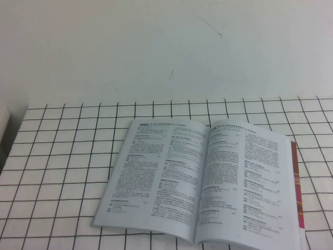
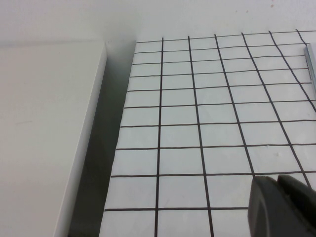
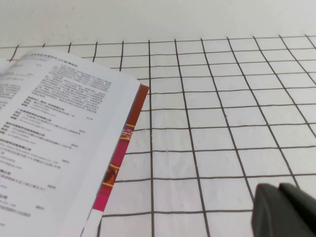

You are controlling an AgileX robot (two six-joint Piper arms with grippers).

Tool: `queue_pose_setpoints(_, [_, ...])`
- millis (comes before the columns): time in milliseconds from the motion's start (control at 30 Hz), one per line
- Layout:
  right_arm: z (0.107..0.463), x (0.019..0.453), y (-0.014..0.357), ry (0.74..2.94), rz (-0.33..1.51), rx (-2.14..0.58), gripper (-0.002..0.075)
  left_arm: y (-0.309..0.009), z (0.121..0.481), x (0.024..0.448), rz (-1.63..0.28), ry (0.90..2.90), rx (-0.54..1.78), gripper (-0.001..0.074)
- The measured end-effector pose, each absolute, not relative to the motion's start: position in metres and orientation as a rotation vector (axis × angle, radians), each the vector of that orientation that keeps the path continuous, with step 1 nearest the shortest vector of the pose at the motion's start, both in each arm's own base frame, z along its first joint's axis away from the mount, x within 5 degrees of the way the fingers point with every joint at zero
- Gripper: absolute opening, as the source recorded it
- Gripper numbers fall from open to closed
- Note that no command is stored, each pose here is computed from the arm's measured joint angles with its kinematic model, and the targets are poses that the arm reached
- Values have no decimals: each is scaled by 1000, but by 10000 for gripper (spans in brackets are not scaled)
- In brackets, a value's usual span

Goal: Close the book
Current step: 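Close the open booklet and leave it lying on the table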

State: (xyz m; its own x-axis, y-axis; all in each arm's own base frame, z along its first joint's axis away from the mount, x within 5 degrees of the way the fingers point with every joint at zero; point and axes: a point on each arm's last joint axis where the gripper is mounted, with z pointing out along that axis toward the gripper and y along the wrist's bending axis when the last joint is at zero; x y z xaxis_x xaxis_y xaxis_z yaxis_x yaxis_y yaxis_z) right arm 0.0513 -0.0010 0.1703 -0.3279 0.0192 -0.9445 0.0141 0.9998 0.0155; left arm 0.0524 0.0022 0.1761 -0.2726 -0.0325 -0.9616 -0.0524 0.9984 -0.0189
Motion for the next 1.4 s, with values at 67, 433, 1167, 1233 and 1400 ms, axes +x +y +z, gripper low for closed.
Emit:
queue_pose_setpoints(67, [170,51,-1,1905,5,24,-3,2,176,52,19,1847,-62,-4])
queue_pose_setpoints(433, [170,51,-1,1905,5,24,-3,2,176,52,19,1847,-62,-4])
queue_pose_setpoints(1167, [199,57,-1,1556,-194,-176,-3,3,209,56,25,1467,-61,-4])
queue_pose_setpoints(1233, [207,56,1,1462,-229,-231,-3,3,218,54,28,1361,-59,-4])
queue_pose_setpoints(1400, [221,54,7,1295,-212,-269,-3,4,234,49,33,1182,-56,-4])
